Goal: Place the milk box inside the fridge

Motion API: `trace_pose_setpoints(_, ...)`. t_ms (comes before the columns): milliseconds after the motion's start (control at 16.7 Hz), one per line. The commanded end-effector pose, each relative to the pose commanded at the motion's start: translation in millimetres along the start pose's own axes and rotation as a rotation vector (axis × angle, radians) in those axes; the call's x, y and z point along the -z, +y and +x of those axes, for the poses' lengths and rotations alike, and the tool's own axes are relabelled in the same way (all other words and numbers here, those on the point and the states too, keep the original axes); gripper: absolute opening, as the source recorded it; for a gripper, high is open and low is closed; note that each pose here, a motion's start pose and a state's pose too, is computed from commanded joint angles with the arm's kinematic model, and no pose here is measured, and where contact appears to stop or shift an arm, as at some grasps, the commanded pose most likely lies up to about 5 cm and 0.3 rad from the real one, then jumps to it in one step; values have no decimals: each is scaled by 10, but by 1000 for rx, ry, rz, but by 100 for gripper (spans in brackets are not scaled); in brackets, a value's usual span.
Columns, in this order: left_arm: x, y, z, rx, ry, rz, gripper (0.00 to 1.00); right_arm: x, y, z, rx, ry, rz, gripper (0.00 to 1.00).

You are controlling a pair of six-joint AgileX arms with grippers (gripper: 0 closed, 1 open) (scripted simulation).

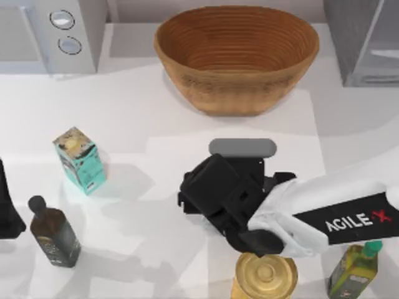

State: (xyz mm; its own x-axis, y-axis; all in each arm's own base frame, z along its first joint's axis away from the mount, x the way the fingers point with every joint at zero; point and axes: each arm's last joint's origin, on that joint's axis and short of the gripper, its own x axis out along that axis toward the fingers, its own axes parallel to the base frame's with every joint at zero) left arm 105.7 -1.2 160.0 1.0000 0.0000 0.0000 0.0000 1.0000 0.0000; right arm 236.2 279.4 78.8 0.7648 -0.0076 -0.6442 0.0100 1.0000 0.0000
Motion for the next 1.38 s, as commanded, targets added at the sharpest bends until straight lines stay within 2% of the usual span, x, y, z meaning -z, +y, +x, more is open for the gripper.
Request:
trace_pose_setpoints(600,0,0,0,0,0,0,100,0,0,0,0,0,0,2)
trace_pose_setpoints(1080,0,0,0,0,0,0,100,0,0,0,0,0,0,0)
trace_pose_setpoints(1380,0,0,0,0,0,0,100,-123,41,-69,-6,-6,7,0)
